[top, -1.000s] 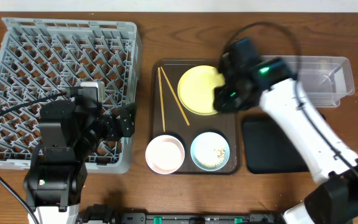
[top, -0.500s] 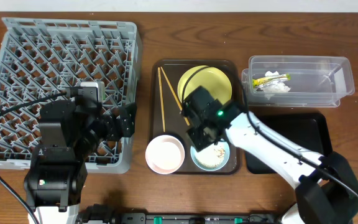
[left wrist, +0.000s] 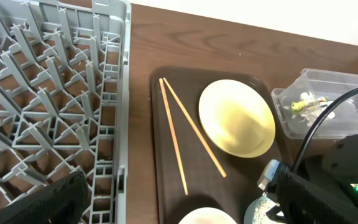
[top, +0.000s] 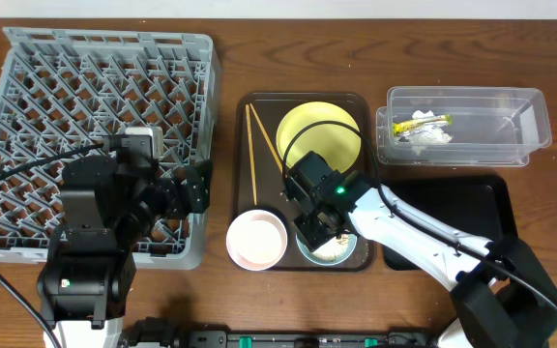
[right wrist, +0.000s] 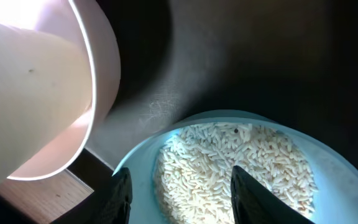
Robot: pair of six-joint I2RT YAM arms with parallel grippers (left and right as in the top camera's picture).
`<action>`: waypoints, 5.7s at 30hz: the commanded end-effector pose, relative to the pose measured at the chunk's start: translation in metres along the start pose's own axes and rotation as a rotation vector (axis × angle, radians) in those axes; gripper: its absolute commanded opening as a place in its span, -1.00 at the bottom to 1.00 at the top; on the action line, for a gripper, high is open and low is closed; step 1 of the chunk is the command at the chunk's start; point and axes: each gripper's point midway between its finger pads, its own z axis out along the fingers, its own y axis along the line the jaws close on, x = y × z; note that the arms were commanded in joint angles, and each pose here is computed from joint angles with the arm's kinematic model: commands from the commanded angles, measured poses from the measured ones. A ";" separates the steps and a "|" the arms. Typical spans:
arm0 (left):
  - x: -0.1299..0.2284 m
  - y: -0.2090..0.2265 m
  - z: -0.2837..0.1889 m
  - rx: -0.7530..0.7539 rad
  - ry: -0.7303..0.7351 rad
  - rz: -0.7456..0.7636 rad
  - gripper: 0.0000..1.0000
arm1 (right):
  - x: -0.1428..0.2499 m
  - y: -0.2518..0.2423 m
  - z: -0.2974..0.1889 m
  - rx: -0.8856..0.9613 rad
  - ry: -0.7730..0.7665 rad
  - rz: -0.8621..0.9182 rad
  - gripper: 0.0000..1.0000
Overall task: Sort waste into correct bins and load items into the dishwasher
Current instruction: 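Grasp the rim of the light-blue rice bowl with the right gripper, then tip the blue bowl over the black tray to dump the rice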
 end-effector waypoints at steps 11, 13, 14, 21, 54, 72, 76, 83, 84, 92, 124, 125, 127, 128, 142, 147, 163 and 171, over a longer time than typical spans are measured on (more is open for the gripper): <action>-0.006 -0.003 -0.004 0.011 -0.014 -0.002 0.95 | 0.001 -0.078 -0.009 0.300 -0.024 0.229 0.12; -0.006 -0.003 -0.004 0.011 -0.014 -0.002 0.95 | -0.002 -0.099 -0.016 0.379 -0.056 0.286 0.19; -0.006 -0.003 -0.004 0.011 -0.014 -0.002 0.95 | -0.004 -0.106 -0.018 0.399 -0.072 0.301 0.22; -0.006 -0.003 -0.004 0.012 -0.014 -0.002 0.95 | -0.023 -0.111 -0.025 0.322 -0.117 0.283 0.09; -0.006 -0.003 -0.004 0.011 -0.014 -0.002 0.96 | -0.010 -0.052 0.009 0.306 0.030 0.198 -0.98; -0.006 -0.003 -0.004 0.011 -0.014 -0.002 0.95 | -0.044 -0.028 -0.118 -0.439 -0.205 0.474 -0.98; -0.006 -0.003 -0.004 0.011 -0.014 -0.002 0.95 | -0.028 -0.066 -0.129 -0.501 -0.176 0.716 -0.98; -0.006 -0.003 -0.004 0.011 -0.014 -0.002 0.95 | -0.001 -0.128 -0.136 -0.534 -0.227 0.940 -0.98; -0.006 -0.003 -0.004 0.011 -0.014 -0.002 0.95 | -0.002 -0.133 -0.140 -0.579 -0.268 0.917 -0.98; -0.006 -0.003 -0.004 0.011 -0.014 -0.002 0.95 | -0.002 -0.144 -0.165 -0.767 -0.566 0.604 -0.98; -0.006 -0.003 -0.004 0.011 -0.014 -0.002 0.95 | 0.047 -0.170 -0.171 -0.974 -0.955 0.616 -0.98; -0.006 -0.003 -0.004 0.012 -0.014 -0.002 0.95 | 0.047 -0.170 -0.171 -0.973 -0.955 0.615 -0.98; -0.006 -0.003 -0.004 0.011 -0.014 -0.002 0.95 | 0.047 -0.171 -0.170 -0.964 -0.952 0.614 -0.98; -0.006 -0.003 -0.004 0.011 -0.014 -0.002 0.95 | 0.047 -0.171 -0.168 -0.957 -0.947 0.617 -0.98; -0.006 -0.003 -0.004 0.011 -0.014 -0.002 0.95 | 0.047 -0.168 -0.169 -0.999 -0.916 0.664 -0.98; -0.006 -0.003 -0.004 0.011 -0.014 -0.002 0.95 | 0.046 -0.168 -0.161 -0.990 -0.868 0.703 -0.98; -0.006 -0.003 -0.004 0.011 -0.014 -0.002 0.95 | 0.033 -0.149 -0.158 -0.984 -0.843 0.567 -0.97; -0.006 -0.003 -0.004 0.011 -0.014 -0.002 0.95 | 0.034 -0.155 -0.148 -0.972 -0.768 0.681 -0.98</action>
